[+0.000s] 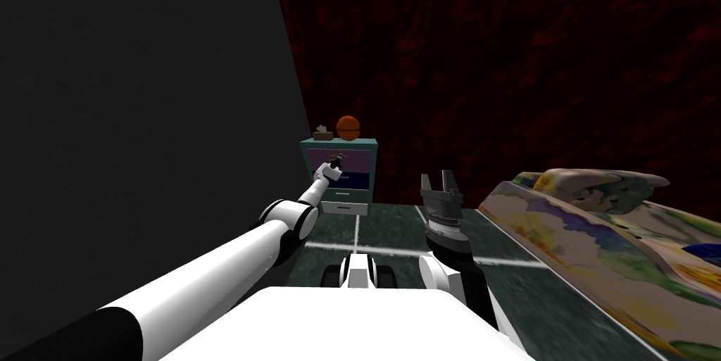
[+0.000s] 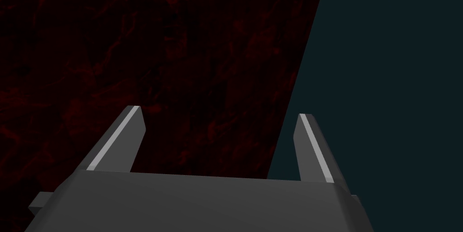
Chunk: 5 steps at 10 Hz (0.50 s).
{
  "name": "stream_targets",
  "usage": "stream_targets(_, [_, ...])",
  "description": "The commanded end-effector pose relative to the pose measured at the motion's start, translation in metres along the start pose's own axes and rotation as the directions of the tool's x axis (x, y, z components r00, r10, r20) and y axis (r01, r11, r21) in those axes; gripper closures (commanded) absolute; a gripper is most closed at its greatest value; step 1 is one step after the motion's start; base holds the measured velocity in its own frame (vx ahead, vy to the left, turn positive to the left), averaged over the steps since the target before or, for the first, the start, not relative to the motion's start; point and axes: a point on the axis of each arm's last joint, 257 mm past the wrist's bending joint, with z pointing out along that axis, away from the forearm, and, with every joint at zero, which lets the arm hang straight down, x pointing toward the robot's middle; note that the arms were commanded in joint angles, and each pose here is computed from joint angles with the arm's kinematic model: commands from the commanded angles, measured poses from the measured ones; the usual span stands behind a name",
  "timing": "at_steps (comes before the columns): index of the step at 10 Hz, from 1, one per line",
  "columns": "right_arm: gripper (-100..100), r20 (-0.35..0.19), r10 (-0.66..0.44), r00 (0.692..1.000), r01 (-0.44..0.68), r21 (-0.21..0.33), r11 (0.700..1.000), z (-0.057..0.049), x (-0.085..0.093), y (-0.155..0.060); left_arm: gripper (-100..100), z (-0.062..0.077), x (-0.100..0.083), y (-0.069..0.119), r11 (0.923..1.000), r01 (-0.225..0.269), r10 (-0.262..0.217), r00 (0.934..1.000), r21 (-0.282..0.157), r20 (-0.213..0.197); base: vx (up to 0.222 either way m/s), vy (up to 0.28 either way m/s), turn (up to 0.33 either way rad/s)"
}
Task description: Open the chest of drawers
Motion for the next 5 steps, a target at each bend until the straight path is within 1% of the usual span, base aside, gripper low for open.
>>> stream_targets(1, [0,0.0,0.0,1.0,0.0,0.0,1.0,0.0,0.0,0.0,100,0.0,-0.004,0.001,1.0,-0.006,0.006,1.0,0.005,-0.007,-0.023,-0.034,0.002])
stream_targets(2, [0,0.0,0.0,1.0,0.0,0.0,1.0,0.0,0.0,0.0,100,0.0,-0.004,0.001,0.9999,-0.014,0.014,0.9999,0.005,-0.007,-0.009,-0.012,-0.003])
stream_targets(3, [0,0.0,0.0,1.0,0.0,0.0,1.0,0.0,0.0,0.0,100,0.001,-0.021,0.004,0.9999,0.0,0.0,1.0,0.012,0.007,-0.049,-0.044,-0.002])
stream_targets(5, [0,0.0,0.0,1.0,0.0,0.0,1.0,0.0,0.0,0.0,100,0.001,-0.019,0.004,0.9999,-0.011,0.012,0.9999,0.012,-0.002,-0.043,-0.047,0.004])
